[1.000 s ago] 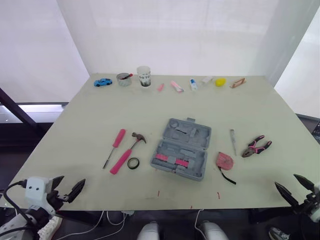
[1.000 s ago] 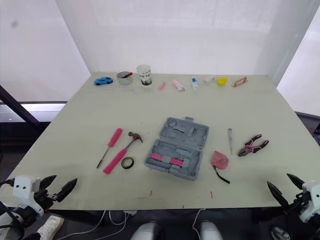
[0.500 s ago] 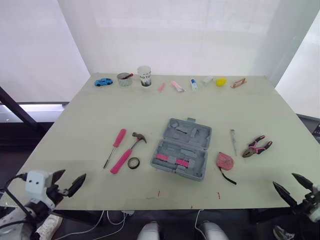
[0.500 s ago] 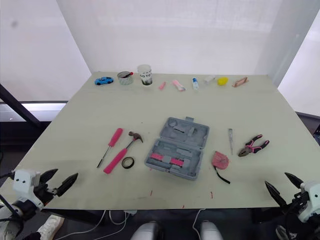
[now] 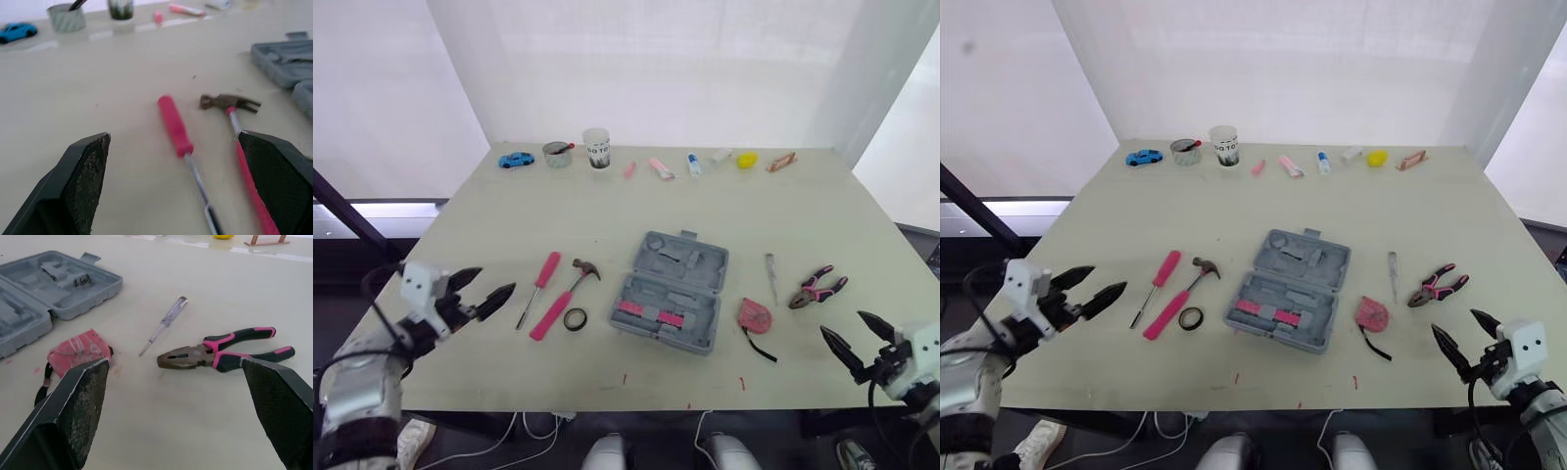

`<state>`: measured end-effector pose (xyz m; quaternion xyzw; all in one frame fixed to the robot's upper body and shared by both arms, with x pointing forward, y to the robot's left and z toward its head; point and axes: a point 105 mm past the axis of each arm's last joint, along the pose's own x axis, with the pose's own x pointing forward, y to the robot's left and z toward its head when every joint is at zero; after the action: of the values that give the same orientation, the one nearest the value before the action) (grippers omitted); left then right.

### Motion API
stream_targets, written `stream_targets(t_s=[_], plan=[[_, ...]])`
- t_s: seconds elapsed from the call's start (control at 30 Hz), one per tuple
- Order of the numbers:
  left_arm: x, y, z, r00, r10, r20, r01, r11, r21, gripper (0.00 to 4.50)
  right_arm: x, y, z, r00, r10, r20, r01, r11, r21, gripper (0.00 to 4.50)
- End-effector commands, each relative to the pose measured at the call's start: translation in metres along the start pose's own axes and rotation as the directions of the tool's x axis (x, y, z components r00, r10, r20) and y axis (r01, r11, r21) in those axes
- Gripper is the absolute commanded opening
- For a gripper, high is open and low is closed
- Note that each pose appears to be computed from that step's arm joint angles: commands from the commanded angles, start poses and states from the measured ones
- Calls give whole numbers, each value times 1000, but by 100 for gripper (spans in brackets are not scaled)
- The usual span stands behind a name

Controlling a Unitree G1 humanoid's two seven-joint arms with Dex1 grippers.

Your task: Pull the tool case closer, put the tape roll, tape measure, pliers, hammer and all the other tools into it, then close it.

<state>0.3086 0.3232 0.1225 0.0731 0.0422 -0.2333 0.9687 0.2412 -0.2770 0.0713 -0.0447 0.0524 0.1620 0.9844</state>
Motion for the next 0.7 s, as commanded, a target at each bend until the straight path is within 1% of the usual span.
stream_targets(t_s=[0.03, 0.1, 0.2, 0.27, 0.37, 0.43, 0.53, 0.57, 0.63, 0.67, 0.7], plan=[[18, -6, 23, 994, -108, -1, 108, 992, 58, 445, 15, 3, 16, 1000, 0, -8, 0, 999, -42, 450], [30, -13, 27, 984, -177, -28, 179, 981, 80, 445, 24, 8, 21, 1000, 14, -22, -15, 997, -70, 450], [48, -21, 26, 953, -288, -90, 295, 953, 72, 445, 40, 16, 27, 998, 41, -51, -46, 994, -104, 450], [60, -22, 27, 943, -311, -114, 322, 942, 96, 445, 51, 20, 32, 996, 64, -66, -71, 992, -107, 450], [78, -23, 32, 937, -330, -117, 343, 931, 122, 445, 66, 31, 40, 989, 127, -74, -134, 986, -99, 450], [87, -26, 32, 926, -354, -132, 369, 922, 115, 445, 76, 38, 47, 985, 162, -68, -167, 983, -77, 450], [98, -34, 25, 895, -408, -182, 425, 903, 66, 445, 94, 43, 53, 979, 183, -86, -190, 978, -88, 450], [100, -37, 23, 886, -418, -201, 440, 895, 78, 449, 99, 45, 53, 975, 196, -100, -206, 972, -109, 425], [108, -42, 22, 880, -429, -203, 453, 886, 94, 450, 108, 51, 54, 962, 237, -133, -255, 957, -139, 375], [111, -43, 23, 880, -429, -205, 456, 884, 106, 395, 112, 55, 54, 956, 256, -144, -277, 950, -146, 331], [114, -44, 24, 879, -431, -205, 458, 881, 114, 365, 116, 57, 54, 950, 270, -155, -293, 943, -155, 274]])
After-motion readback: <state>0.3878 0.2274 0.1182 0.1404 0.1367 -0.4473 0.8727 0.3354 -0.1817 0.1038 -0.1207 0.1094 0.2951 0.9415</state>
